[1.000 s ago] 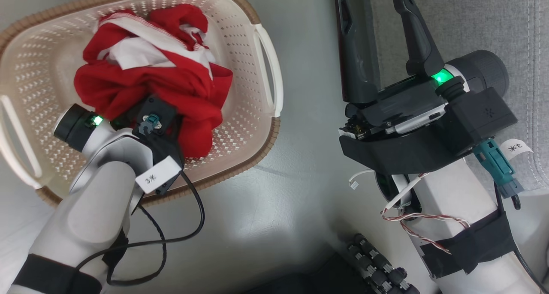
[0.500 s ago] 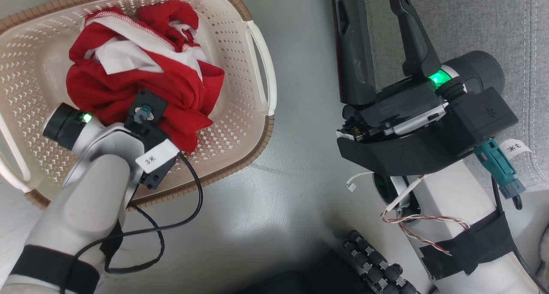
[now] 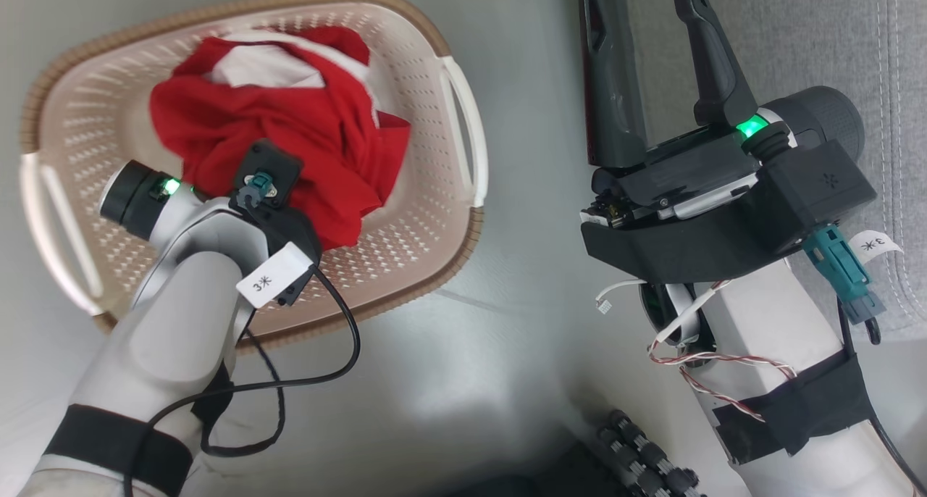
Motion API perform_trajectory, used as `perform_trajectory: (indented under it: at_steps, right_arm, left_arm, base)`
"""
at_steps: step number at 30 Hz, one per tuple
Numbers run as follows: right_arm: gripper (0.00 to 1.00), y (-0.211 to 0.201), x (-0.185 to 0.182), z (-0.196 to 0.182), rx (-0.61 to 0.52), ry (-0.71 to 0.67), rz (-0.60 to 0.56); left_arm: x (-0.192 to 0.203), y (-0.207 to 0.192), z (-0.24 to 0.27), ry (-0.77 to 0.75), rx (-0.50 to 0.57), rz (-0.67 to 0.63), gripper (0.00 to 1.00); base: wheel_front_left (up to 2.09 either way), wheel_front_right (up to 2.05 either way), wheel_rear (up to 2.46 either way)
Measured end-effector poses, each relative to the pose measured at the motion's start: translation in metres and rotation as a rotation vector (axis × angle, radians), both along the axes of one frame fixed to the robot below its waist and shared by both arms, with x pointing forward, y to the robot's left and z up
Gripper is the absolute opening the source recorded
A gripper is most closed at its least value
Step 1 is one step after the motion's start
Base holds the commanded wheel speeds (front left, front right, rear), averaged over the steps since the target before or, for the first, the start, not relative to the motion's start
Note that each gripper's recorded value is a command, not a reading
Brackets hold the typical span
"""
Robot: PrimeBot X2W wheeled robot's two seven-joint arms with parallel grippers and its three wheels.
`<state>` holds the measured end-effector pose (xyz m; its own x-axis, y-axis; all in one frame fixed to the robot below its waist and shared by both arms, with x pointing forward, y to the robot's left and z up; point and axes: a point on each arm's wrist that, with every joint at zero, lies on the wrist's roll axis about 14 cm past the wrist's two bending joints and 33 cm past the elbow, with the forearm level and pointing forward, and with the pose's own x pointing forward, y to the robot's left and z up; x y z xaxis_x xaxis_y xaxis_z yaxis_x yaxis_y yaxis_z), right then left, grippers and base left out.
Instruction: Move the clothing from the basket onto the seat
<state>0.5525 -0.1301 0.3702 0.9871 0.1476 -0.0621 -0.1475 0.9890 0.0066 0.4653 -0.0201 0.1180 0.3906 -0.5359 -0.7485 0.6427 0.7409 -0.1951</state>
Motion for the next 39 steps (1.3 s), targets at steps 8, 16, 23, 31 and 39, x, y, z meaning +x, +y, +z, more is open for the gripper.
perform_trajectory:
  at_steps: [8, 16, 23, 31, 39]
  right_arm:
    - [1.0, 0.004, 0.001, 0.018, 0.011, -0.035, 0.0]
    - [1.0, 0.003, -0.004, 0.037, 0.012, -0.061, -0.005]
    - [1.0, 0.005, -0.013, 0.053, 0.017, -0.075, -0.001]
    - [1.0, 0.013, -0.025, 0.067, 0.023, -0.083, 0.018]
    - [1.0, 0.02, -0.039, 0.085, 0.027, -0.097, 0.041]
  left_arm:
    - [0.034, 0.007, 0.047, -0.129, -0.104, 0.124, 0.0]
    - [0.048, 0.018, 0.099, -0.26, -0.193, 0.209, 0.0]
    - [0.056, 0.028, 0.148, -0.338, -0.274, 0.315, 0.0]
    - [0.064, 0.049, 0.2, -0.433, -0.336, 0.411, 0.0]
    - [0.061, 0.065, 0.261, -0.556, -0.398, 0.451, 0.0]
  base:
    - [0.0, 0.0, 0.0]
    - [0.0, 0.0, 0.0]
    - [0.0, 0.0, 0.0]
    - [0.0, 0.0, 0.0]
    - [0.0, 0.0, 0.0]
